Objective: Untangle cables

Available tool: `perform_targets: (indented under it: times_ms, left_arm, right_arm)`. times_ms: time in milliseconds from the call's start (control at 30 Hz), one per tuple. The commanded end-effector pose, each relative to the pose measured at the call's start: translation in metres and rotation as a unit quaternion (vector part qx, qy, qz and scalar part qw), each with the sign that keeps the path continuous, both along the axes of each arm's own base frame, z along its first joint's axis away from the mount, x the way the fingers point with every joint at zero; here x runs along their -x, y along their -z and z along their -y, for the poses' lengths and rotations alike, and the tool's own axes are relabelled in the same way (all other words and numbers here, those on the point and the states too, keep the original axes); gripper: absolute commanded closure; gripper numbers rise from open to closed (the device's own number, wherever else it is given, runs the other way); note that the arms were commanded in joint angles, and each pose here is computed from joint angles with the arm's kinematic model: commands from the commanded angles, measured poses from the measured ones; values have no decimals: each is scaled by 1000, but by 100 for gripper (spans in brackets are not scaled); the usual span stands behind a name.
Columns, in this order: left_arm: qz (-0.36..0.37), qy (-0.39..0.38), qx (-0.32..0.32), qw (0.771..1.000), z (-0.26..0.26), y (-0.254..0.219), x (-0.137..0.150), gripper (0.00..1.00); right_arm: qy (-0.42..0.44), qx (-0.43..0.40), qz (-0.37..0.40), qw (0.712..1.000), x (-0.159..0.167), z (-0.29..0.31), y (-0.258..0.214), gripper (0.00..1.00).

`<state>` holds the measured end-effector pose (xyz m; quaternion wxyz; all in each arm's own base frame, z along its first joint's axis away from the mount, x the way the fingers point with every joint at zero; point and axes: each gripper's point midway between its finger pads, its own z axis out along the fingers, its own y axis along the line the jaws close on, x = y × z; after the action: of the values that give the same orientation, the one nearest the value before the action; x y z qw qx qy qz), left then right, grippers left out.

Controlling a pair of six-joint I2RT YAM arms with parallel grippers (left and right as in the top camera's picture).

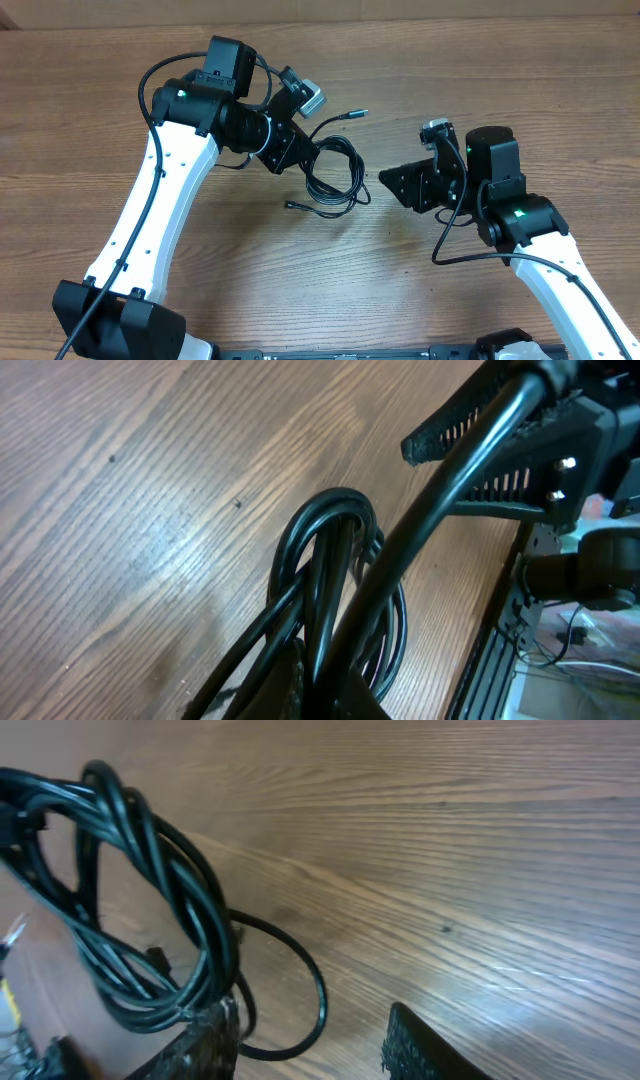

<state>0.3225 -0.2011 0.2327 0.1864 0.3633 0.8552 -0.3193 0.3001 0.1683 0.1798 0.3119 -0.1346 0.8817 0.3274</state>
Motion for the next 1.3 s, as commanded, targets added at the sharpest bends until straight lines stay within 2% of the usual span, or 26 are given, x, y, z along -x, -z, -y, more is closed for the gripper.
perform_targets:
  times_ms: [0, 133, 367, 467, 667, 900, 1267]
  left_arm:
    - [22, 20, 15, 999, 4, -16, 5, 96]
    - [17, 22, 14, 1000, 4, -15, 7, 96]
    - [42, 106, 33, 993, 21, -19, 29, 96]
    - [54, 120, 26, 991, 23, -17, 30, 96]
    - [70, 127, 10, 989, 20, -14, 27, 96]
    - [96, 154, 7, 983, 20, -13, 27, 96]
    - [88, 147, 4, 985, 19, -12, 27, 96]
  right_arm:
    - [-29, -22, 7, 999, 4, -9, -10, 51]
    - [-30, -23, 7, 999, 4, -9, -10, 50]
    - [-30, -22, 7, 999, 4, -9, -10, 49]
    - [-37, -4, 18, 999, 4, -6, -6, 44]
    - [-30, 19, 14, 999, 5, 0, 1, 44]
    - [-111, -38, 37, 992, 21, -22, -17, 44]
    - [-144, -73, 50, 986, 27, -32, -30, 45]
